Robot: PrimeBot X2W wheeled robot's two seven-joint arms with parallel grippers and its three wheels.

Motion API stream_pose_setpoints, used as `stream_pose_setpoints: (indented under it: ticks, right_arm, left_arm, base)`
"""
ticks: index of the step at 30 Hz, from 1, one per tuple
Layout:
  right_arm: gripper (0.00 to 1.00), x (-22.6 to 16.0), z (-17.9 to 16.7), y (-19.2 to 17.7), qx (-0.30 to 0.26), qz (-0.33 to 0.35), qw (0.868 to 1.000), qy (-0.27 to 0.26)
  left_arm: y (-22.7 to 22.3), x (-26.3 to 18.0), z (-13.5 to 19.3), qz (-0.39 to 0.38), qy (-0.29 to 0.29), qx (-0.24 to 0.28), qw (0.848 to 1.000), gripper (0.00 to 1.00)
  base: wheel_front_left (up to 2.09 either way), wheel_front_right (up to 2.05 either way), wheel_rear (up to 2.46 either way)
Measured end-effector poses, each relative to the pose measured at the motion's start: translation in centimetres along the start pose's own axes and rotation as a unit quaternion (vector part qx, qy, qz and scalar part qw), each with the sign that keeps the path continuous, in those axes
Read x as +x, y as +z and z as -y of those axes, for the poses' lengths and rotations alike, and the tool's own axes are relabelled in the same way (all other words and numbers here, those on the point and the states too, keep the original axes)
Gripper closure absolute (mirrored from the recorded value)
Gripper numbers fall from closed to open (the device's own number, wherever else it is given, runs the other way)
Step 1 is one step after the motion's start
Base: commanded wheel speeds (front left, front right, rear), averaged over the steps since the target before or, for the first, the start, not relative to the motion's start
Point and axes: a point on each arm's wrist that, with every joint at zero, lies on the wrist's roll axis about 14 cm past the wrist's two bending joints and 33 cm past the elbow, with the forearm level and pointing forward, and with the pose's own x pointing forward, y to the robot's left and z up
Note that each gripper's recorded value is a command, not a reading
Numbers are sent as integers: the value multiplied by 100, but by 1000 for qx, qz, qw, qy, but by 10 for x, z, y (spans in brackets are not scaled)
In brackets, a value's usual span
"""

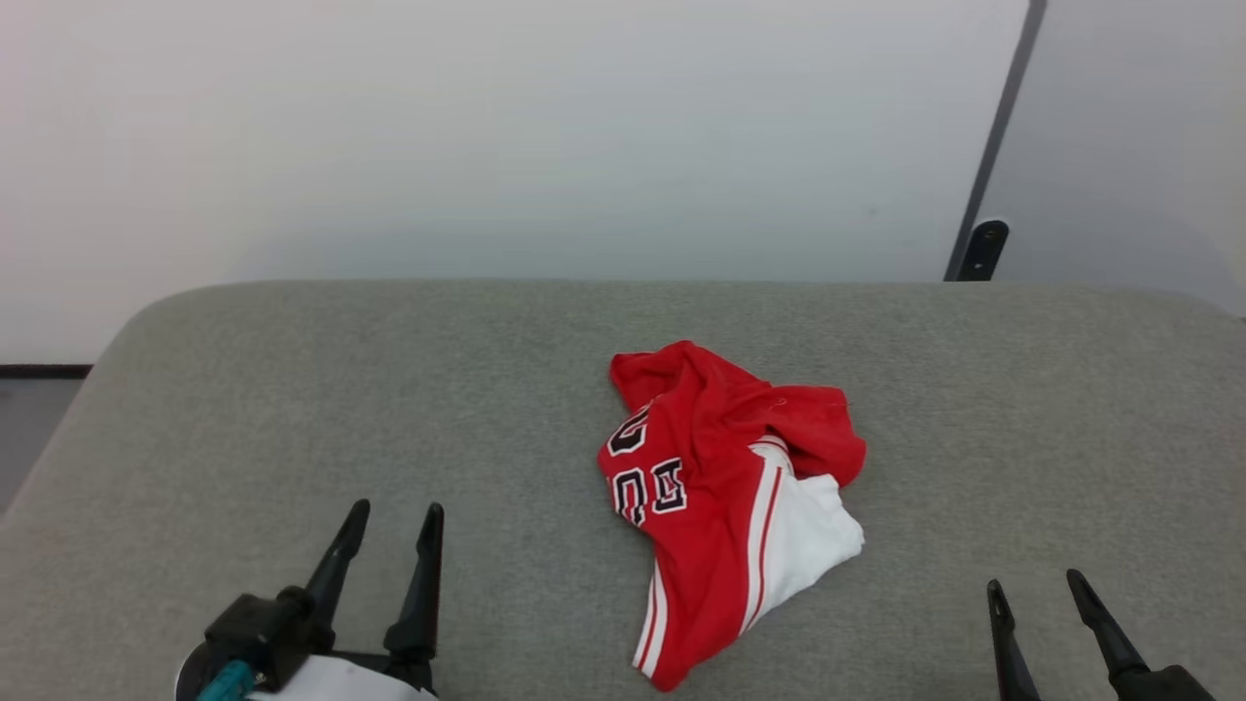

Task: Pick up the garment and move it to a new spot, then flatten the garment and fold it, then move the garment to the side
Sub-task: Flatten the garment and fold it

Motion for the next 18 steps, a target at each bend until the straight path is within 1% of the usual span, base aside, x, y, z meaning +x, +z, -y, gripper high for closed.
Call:
stream_pose_setpoints:
  ticks: [3, 7, 12, 15, 18]
  right_arm:
    - [0, 4, -12, -1, 3, -1, 1000, 19]
    - [0, 11, -29, -5, 9, -7, 999, 46]
    - [0, 21, -55, -15, 6, -36, 994, 99]
    - [0, 33, -68, -20, 5, -69, 989, 134]
    - [0, 45, -77, -28, 10, -121, 979, 162]
  left_arm:
    - [4, -2, -11, 3, 13, 8, 1000, 0]
    - [11, -12, -39, 7, 49, 22, 999, 0]
    - [13, -31, -66, 5, 92, 30, 995, 0]
    - [17, -42, -75, 9, 111, 32, 993, 0]
    - [19, -50, -80, 12, 122, 30, 992, 0]
  base:
    - [0, 0, 0]
    - [0, 0, 0]
    - [0, 0, 0]
    - [0, 0, 0]
    - [0, 0, 0]
